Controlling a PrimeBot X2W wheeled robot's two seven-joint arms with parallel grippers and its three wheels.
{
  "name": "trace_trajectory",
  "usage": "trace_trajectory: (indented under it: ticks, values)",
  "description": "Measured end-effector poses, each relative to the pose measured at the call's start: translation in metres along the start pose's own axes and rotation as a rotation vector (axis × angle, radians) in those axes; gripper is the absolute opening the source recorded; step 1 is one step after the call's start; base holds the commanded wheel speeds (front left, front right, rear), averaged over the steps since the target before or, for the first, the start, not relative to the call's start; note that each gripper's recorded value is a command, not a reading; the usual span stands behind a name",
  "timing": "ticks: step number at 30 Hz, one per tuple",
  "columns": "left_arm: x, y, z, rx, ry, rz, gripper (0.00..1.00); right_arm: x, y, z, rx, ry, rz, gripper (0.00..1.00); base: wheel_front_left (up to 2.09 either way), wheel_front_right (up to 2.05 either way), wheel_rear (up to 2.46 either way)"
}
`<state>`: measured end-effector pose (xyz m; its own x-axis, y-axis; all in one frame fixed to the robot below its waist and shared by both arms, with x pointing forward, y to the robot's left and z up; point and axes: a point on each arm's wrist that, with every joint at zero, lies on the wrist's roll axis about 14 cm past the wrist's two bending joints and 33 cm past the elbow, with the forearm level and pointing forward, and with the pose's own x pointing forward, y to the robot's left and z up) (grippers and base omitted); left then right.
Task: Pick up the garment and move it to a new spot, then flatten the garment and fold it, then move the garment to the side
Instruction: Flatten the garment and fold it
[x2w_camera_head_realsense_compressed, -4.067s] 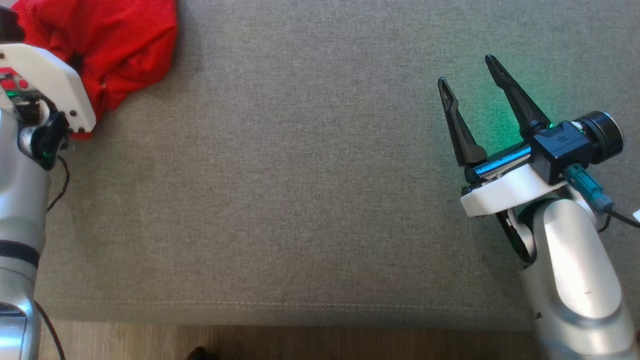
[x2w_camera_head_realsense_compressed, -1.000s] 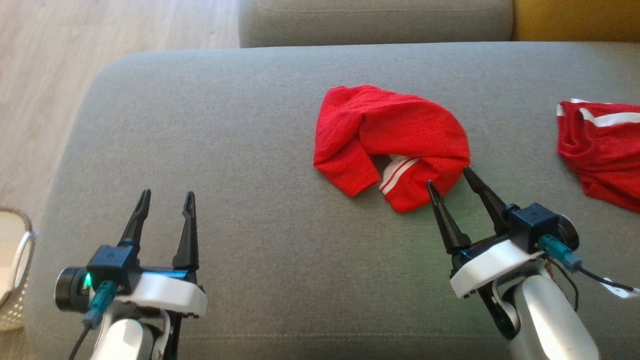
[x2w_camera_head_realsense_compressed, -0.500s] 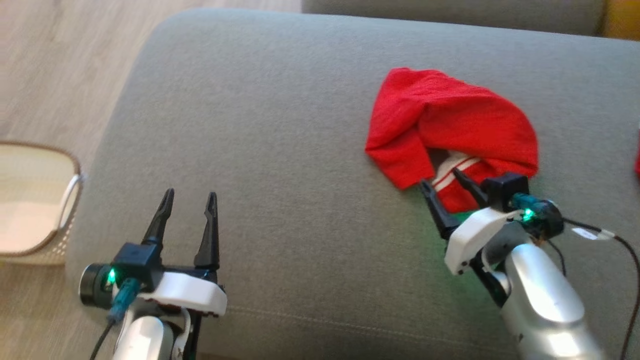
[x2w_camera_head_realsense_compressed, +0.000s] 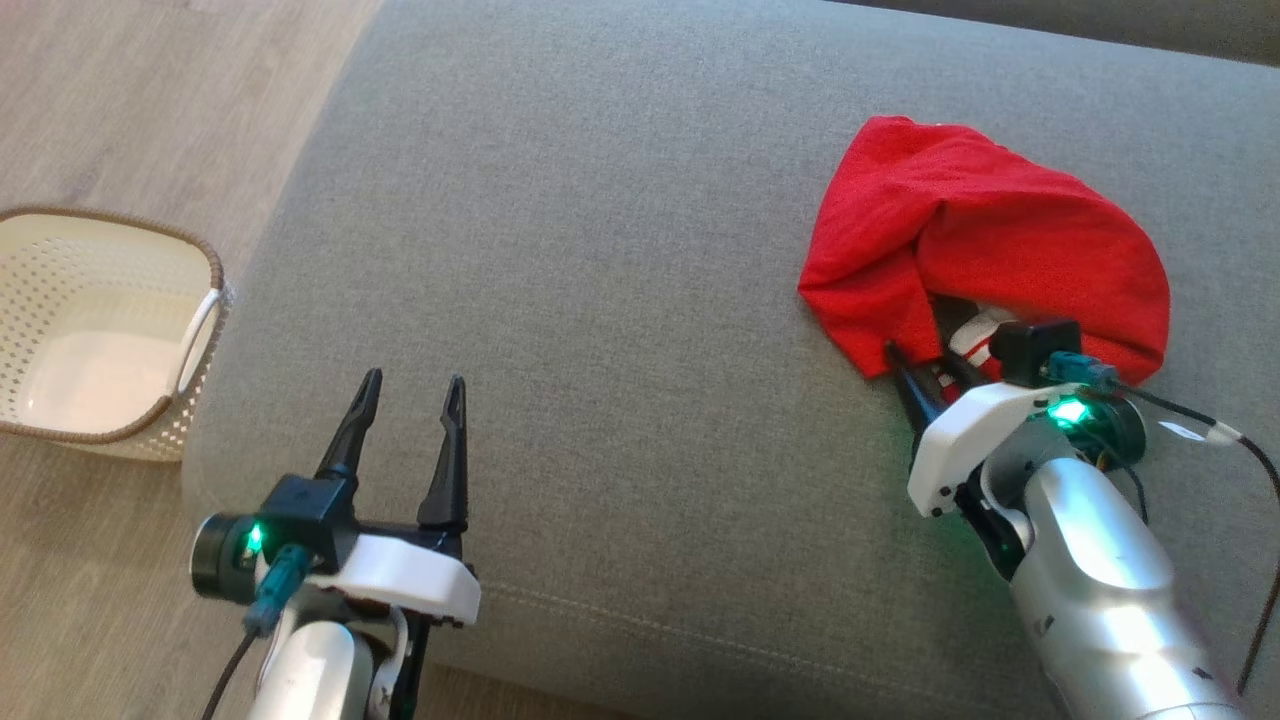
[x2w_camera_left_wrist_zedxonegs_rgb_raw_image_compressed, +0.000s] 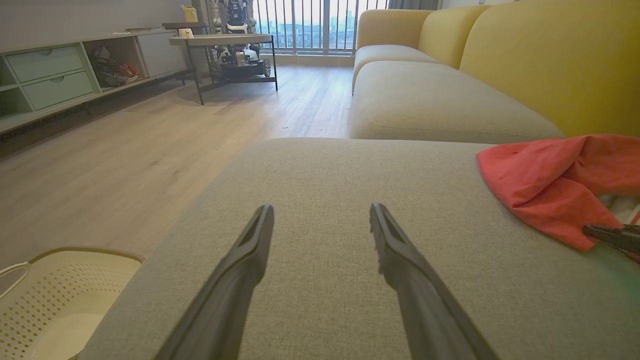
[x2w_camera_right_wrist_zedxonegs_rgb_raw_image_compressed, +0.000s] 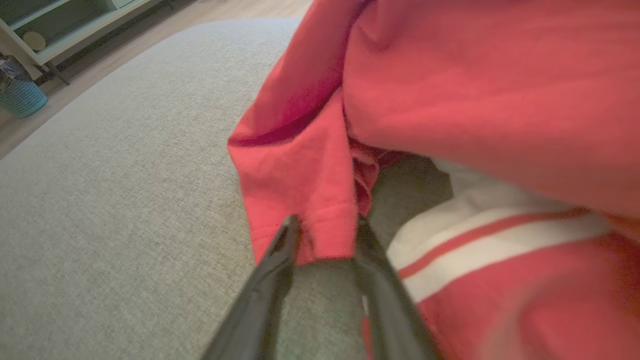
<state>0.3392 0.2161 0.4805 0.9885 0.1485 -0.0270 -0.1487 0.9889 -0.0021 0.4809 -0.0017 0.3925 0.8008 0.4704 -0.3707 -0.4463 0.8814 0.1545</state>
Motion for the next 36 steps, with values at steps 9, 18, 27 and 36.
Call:
trace_trajectory:
  ticks: [9, 18, 27, 36]
  values:
    - [-0.003, 0.001, 0.011, -0.004, -0.037, -0.003, 1.00, 0.000, 0.034, 0.045, -0.091, -0.128, 0.098, 0.00, 0.00, 0.00, 0.00]
    - [-0.029, 0.002, 0.013, -0.035, -0.058, 0.001, 1.00, -0.034, 0.139, 0.206, -0.129, -0.465, 0.370, 0.00, 0.00, 0.00, 0.00]
    - [-0.050, 0.008, 0.019, -0.058, -0.095, 0.019, 1.00, -0.120, 0.212, 0.370, -0.199, -0.862, 0.529, 0.00, 0.00, 0.00, 0.00]
    - [-0.049, 0.006, 0.011, -0.060, -0.066, 0.013, 1.00, -0.084, 0.078, 0.366, -0.021, -0.804, 0.163, 0.00, 0.00, 0.00, 0.00]
